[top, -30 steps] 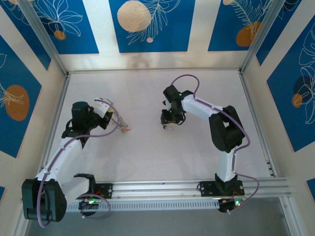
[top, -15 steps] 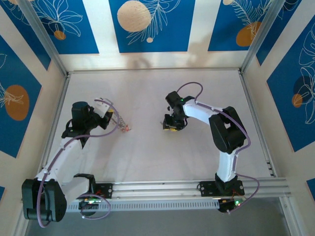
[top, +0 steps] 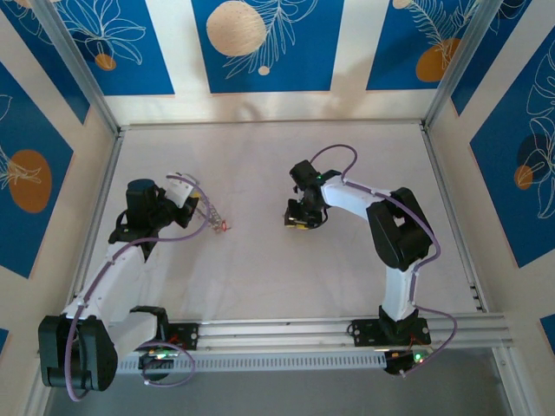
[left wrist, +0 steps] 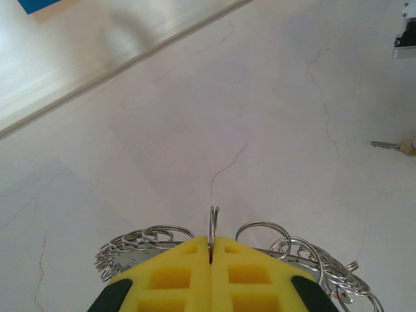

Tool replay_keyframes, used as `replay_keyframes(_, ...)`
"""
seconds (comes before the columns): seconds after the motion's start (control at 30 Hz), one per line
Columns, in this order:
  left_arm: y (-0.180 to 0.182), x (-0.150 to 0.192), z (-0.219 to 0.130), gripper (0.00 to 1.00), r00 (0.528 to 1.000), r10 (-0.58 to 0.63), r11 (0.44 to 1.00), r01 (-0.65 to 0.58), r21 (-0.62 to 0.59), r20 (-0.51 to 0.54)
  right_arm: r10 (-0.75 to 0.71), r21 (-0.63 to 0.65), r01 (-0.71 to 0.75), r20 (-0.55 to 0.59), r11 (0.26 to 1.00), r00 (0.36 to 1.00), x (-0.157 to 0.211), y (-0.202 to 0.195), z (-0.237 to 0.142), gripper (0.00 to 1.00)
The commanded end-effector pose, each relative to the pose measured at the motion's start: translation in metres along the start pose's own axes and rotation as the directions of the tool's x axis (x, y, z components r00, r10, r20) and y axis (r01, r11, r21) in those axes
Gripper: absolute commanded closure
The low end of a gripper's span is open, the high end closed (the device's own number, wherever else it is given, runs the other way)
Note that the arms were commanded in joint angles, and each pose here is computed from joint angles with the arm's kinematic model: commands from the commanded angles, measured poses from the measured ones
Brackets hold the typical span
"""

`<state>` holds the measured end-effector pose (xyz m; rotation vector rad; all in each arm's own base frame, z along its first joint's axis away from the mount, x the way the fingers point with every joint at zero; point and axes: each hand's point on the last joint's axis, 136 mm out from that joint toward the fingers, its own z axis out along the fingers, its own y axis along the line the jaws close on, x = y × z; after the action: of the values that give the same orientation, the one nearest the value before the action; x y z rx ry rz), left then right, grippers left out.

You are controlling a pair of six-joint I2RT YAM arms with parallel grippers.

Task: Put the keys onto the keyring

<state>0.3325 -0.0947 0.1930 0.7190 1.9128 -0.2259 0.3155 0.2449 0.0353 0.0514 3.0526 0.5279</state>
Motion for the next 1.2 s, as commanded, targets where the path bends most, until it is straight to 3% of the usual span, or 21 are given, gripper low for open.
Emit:
replay_keyframes(0.0,0.000,-0.005,-0.002,1.00,1.000,0.000,1.000,0.000,0.015,0.028,0.028,0.009,-0.028,-0.024,1.000,0.999,0.004,-0.001,0.008,0.68)
replay_keyframes(0.23,0.000,-0.005,-0.001,1.00,1.000,-0.002,1.000,0.002,0.019,0.028,0.042,0.007,-0.042,-0.034,0.999,0.999,0.007,-0.004,0.015,0.68)
replay_keyframes(0.83,-0.001,-0.004,-0.001,1.00,1.000,-0.006,1.000,0.006,0.023,0.025,0.026,0.035,-0.025,-0.035,0.999,0.999,0.005,-0.008,0.023,0.90)
replay_keyframes(1.0,-0.004,-0.006,-0.001,1.00,1.000,0.000,0.999,-0.001,0.038,0.031,-0.014,0.031,0.014,0.003,0.999,1.000,0.002,-0.004,0.014,1.00)
replay_keyframes(1.17,-0.023,-0.015,-0.002,1.00,0.996,0.048,0.989,-0.058,0.132,0.079,-0.095,-0.032,0.098,0.073,0.995,0.993,0.001,0.008,-0.009,1.00)
